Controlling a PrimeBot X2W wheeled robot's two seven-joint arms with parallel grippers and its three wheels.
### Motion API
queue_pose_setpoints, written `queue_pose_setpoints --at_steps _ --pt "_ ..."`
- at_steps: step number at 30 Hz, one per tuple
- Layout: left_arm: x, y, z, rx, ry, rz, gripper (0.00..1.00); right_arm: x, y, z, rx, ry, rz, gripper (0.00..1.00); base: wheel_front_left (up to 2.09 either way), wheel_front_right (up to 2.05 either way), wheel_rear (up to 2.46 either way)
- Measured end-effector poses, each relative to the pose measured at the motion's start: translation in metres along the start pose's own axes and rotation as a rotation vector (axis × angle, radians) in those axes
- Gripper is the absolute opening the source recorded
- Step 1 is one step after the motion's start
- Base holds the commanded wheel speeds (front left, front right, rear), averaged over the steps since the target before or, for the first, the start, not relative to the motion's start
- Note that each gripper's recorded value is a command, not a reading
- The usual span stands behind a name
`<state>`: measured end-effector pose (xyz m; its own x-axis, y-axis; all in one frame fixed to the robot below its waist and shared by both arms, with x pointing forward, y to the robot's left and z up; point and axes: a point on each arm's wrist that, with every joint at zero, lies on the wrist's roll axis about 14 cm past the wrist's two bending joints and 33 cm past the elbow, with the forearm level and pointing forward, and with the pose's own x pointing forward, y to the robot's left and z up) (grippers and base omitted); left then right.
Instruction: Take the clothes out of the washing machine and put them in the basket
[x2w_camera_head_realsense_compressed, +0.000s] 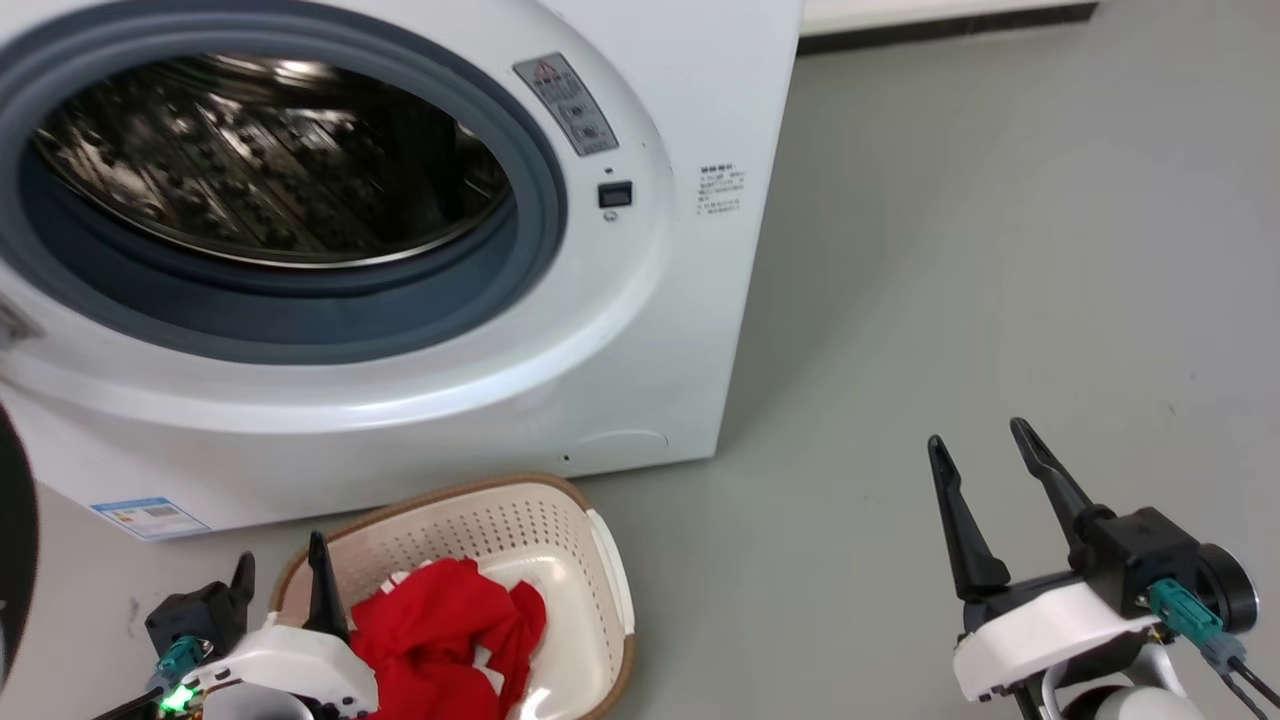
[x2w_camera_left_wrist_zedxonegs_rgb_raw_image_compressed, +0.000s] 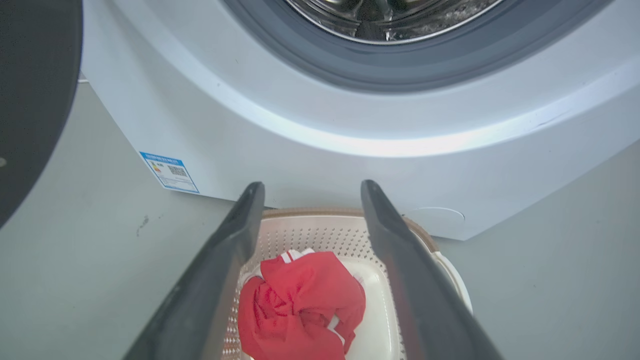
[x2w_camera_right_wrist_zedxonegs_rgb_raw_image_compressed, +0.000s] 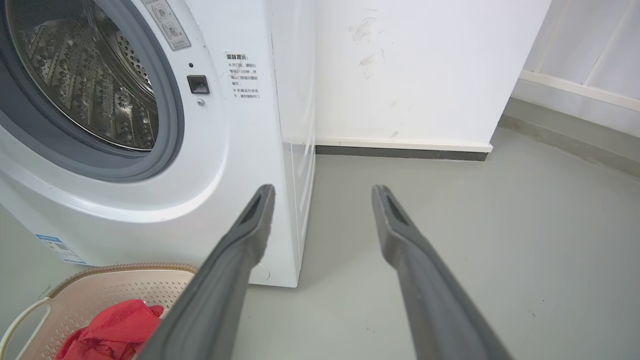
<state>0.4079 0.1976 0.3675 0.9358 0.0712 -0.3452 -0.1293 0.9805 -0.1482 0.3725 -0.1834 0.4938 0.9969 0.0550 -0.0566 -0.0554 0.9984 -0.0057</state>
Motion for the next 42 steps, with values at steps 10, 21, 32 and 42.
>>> queue_pose_setpoints --at_steps 10,21,32,42 --pt "-0.051 -0.022 0.108 0.082 -0.372 -0.086 1.0 -0.024 0.002 0.033 -0.029 -0.077 0.0 1.0 0.0 0.0 0.0" --pt "-0.11 -0.037 0.14 0.157 -0.535 -0.141 1.0 -0.043 0.009 0.058 -0.062 -0.142 0.015 1.0 0.0 0.0 0.0" --pt "-0.126 -0.027 0.118 0.155 -0.488 -0.109 1.0 -0.044 0.019 0.062 -0.069 -0.152 0.047 1.0 0.0 0.0 0.0" --pt "-0.125 -0.028 0.113 0.153 -0.471 -0.11 1.0 -0.043 0.019 0.056 -0.068 -0.124 0.048 1.0 0.0 0.0 0.0"
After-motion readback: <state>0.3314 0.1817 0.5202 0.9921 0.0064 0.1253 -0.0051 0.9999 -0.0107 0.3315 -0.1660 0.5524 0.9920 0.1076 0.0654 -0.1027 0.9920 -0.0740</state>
